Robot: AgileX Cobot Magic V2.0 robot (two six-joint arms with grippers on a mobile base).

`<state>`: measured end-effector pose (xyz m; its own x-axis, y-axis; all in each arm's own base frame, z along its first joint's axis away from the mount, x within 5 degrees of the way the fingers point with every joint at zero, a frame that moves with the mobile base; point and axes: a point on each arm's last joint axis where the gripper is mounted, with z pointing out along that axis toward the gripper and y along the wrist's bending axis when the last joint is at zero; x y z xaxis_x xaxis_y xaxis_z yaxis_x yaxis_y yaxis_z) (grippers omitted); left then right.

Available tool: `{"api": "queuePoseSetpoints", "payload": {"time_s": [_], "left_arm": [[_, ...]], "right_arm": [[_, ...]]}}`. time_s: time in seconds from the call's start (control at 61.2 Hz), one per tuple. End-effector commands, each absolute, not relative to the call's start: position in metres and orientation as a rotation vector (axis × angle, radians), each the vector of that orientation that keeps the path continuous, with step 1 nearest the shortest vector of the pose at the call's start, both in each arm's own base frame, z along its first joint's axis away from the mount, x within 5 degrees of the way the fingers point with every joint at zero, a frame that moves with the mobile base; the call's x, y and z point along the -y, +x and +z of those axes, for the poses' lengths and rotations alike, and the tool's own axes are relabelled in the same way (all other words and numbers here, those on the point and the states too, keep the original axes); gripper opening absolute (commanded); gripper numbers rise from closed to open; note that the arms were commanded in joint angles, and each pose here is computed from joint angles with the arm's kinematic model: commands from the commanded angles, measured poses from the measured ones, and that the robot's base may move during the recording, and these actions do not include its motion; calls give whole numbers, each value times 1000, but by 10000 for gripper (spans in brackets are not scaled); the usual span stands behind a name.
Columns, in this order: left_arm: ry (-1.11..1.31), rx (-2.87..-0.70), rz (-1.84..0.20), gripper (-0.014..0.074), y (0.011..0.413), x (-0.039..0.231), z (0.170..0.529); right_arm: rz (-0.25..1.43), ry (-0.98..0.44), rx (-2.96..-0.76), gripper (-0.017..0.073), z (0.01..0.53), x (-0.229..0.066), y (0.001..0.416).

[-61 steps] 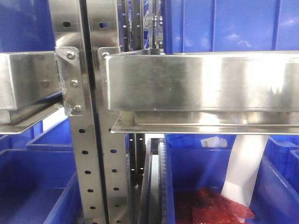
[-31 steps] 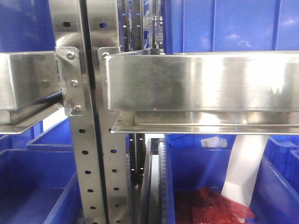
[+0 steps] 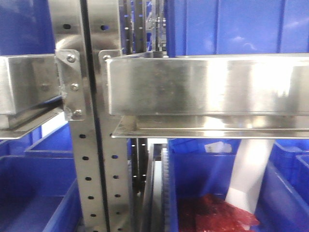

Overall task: Grab orange capacitor from left shelf to right conveyor
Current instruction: 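Hold the cylinder in the right gripper and drive away from the shelf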

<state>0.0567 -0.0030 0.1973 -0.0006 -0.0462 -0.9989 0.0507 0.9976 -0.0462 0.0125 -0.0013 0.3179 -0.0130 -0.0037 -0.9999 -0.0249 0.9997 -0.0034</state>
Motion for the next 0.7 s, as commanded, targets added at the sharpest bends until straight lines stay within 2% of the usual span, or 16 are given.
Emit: {"api": "queuePoseSetpoints", "payload": {"time_s": [0.0, 0.686], "left_arm": [[1, -1467, -82, -127, 55, 3, 207], [1, -1467, -82, -127, 55, 3, 207]], "right_arm": [[12, -19, -1474, 50, 336, 1, 9], [12, -19, -1474, 50, 336, 1, 9]]}}
